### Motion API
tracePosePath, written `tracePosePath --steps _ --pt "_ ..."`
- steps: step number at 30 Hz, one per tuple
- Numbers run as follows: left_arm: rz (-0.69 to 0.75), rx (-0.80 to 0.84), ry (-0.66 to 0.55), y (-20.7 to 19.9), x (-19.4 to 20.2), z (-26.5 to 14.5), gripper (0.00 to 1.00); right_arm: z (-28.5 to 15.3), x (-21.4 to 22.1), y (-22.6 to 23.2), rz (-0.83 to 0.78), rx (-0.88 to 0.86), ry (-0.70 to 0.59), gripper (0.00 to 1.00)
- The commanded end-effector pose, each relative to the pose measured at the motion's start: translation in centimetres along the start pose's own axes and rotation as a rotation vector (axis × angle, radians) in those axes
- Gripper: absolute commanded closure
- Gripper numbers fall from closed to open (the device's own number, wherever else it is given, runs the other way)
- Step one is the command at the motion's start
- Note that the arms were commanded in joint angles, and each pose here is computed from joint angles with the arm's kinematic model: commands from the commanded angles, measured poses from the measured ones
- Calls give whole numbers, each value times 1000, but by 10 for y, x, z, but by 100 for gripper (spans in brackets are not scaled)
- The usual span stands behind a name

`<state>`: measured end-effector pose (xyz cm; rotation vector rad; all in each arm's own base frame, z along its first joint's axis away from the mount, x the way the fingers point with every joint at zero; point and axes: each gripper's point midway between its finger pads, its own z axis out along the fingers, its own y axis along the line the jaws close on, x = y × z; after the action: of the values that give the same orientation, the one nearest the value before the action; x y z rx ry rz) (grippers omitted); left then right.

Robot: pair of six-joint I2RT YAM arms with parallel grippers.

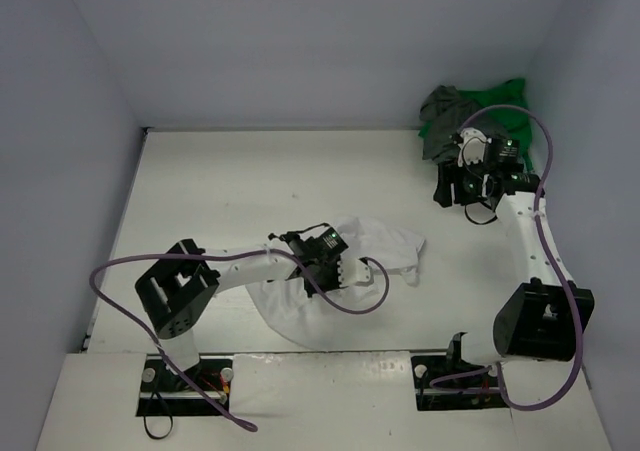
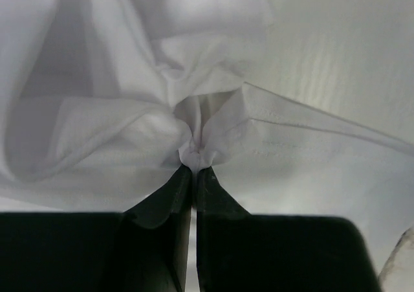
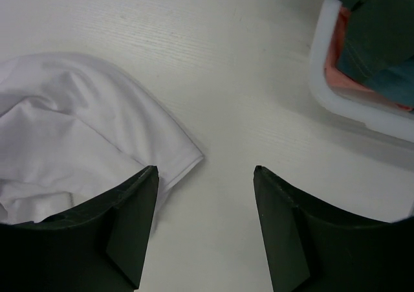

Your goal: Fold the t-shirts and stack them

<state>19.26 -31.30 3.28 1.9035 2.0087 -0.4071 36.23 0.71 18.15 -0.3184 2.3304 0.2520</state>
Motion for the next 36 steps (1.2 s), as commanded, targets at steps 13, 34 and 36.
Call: tracePosePath --steps 13,34,36 --pt "-125 -255 -25 71 41 -93 100 29 72 161 -434 -332 188 42" --pt "-235 -306 -24 64 92 -103 100 61 157 171 -893 -140 483 43" --pt "-243 -307 -29 64 94 -104 100 62 160 171 -895 -149 494 46"
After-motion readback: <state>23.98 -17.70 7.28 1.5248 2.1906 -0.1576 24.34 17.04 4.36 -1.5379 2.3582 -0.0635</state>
